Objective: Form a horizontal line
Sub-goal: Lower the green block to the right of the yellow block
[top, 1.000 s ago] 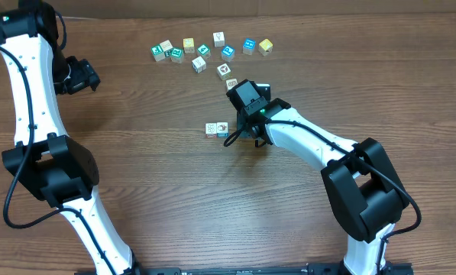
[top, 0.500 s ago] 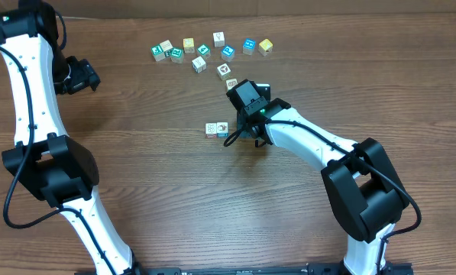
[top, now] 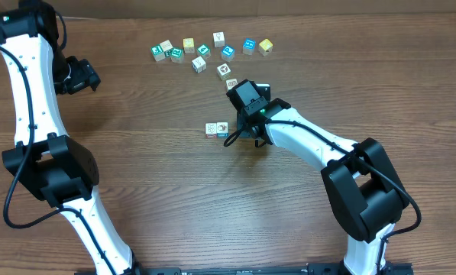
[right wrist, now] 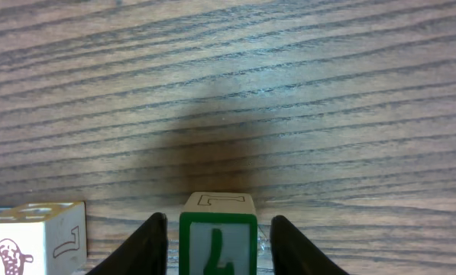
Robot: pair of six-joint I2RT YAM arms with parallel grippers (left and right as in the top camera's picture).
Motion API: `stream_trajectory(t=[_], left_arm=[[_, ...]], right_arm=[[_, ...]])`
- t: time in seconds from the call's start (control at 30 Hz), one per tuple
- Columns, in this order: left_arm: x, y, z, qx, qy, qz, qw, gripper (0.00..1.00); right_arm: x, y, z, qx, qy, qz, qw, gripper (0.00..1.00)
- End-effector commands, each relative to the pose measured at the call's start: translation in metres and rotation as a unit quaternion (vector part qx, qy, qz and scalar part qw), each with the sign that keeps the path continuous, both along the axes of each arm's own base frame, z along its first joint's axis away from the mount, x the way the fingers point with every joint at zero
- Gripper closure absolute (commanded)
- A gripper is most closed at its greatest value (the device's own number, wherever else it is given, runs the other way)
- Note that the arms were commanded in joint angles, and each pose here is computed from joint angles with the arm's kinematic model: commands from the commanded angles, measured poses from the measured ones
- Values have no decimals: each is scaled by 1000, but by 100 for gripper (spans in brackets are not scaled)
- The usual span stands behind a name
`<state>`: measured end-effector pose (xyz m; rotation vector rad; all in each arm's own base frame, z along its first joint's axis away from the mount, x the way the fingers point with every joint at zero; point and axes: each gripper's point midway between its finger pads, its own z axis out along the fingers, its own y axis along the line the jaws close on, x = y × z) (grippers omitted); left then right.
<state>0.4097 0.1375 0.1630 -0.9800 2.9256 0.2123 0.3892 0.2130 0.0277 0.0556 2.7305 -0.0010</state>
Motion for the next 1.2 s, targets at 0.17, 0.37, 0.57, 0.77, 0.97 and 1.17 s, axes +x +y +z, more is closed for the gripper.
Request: stream_trajectory(t=[0.17, 0.37, 0.57, 0.77, 0.97, 1.17], left_arm=[[0, -2, 0, 5, 0, 3, 1000, 1], [1, -4, 0, 5, 0, 1, 1000, 0], [1, -4, 0, 4, 0, 1, 1000, 1], [1, -4, 0, 4, 0, 0, 1000, 0], [0, -3, 0, 4, 1, 2, 1000, 0], [7, -6, 0, 7, -9, -3, 1000, 0]], right_arm=[[0, -2, 1, -2, -2, -2, 1000, 57], [-1, -3, -3, -5, 2, -2, 1000, 63], [-1, -3, -3, -5, 3, -2, 1000, 66], [-2, -3, -5, -7, 5, -2, 1000, 64], [-2, -3, -6, -8, 6, -2, 1000, 64], [-2, -4, -7, -9, 8, -2, 1000, 64]])
